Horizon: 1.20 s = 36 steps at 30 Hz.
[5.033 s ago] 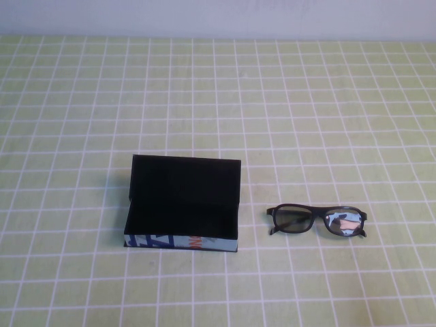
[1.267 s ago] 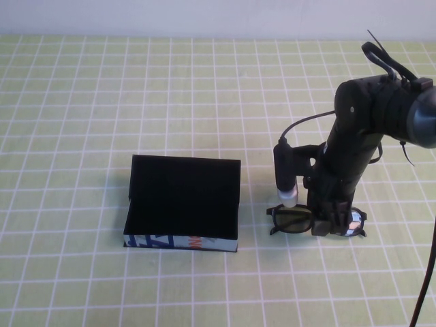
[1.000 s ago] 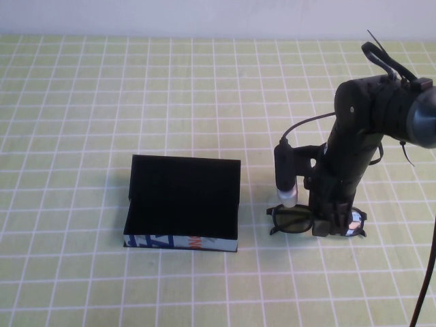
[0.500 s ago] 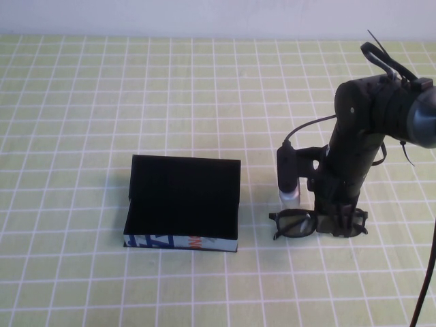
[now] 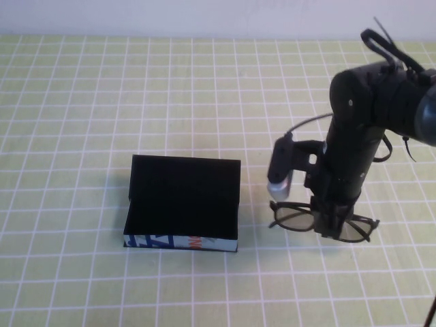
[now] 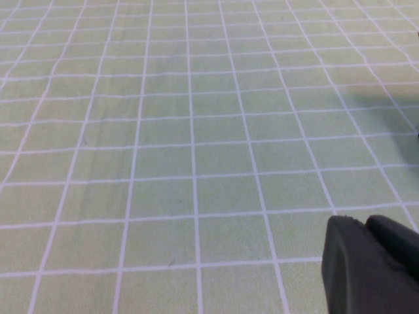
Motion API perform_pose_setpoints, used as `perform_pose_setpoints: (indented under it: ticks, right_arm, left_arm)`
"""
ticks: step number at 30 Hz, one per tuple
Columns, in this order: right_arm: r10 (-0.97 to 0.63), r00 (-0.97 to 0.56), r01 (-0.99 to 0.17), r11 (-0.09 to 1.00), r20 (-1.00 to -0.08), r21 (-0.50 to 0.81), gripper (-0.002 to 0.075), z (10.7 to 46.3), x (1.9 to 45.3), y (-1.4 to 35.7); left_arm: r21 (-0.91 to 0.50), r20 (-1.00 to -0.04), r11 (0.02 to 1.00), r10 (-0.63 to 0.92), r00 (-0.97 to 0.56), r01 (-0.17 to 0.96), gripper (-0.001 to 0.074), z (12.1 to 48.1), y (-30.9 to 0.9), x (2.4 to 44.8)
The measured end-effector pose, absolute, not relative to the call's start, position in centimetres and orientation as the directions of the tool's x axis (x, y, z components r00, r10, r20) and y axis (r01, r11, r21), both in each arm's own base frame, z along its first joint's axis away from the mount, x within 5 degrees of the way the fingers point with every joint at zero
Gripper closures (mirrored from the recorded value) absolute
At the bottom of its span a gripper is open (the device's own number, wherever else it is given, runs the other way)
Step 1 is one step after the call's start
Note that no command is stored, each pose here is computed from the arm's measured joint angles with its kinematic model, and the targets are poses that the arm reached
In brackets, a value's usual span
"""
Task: Return glasses to glasses case
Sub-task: Pick up the glasses from the table, then place the glasses in the glasses case
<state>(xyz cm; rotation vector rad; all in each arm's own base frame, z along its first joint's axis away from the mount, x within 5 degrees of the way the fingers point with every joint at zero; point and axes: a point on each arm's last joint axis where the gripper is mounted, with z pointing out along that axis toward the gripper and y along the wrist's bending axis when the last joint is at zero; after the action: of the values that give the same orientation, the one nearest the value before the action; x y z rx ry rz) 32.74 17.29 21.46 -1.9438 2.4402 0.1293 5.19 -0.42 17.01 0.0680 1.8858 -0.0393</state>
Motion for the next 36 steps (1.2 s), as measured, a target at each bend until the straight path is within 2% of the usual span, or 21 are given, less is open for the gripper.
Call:
perform_pose_setpoints:
  ticks: [5, 10, 18, 24, 36]
  right_arm:
    - [-0.977, -0.17, -0.985, 0.173, -0.126, -0.011, 0.0659, 25.2, 30.0, 21.0]
    - [-0.978, -0.1, -0.992, 0.111, -0.182, -0.052, 0.0659, 26.9, 28.8, 25.5]
    - [-0.972, -0.03, -0.995, 0.053, -0.232, -0.09, 0.0659, 26.3, 29.2, 32.2]
    - [-0.972, -0.018, -0.994, 0.043, -0.236, -0.103, 0.0659, 24.8, 30.5, 34.5]
    - [-0.973, -0.016, -0.99, 0.048, -0.23, -0.131, 0.0659, 23.1, 32.2, 36.1]
  left_arm:
    - [0.007, -0.95, 0.998, 0.027, -0.31, 0.067, 0.0737, 17.0, -0.4, 5.2]
    - [0.007, -0.95, 0.998, 0.027, -0.31, 0.067, 0.0737, 17.0, -0.4, 5.2]
    - [0.007, -0.95, 0.998, 0.027, -0.31, 0.067, 0.0737, 17.0, -0.4, 5.2]
    - [0.007, -0.95, 0.998, 0.027, -0.31, 0.067, 0.0737, 17.0, -0.4, 5.2]
    - [0.007, -0.95, 0.998, 0.027, -0.31, 0.067, 0.0737, 17.0, -0.4, 5.2]
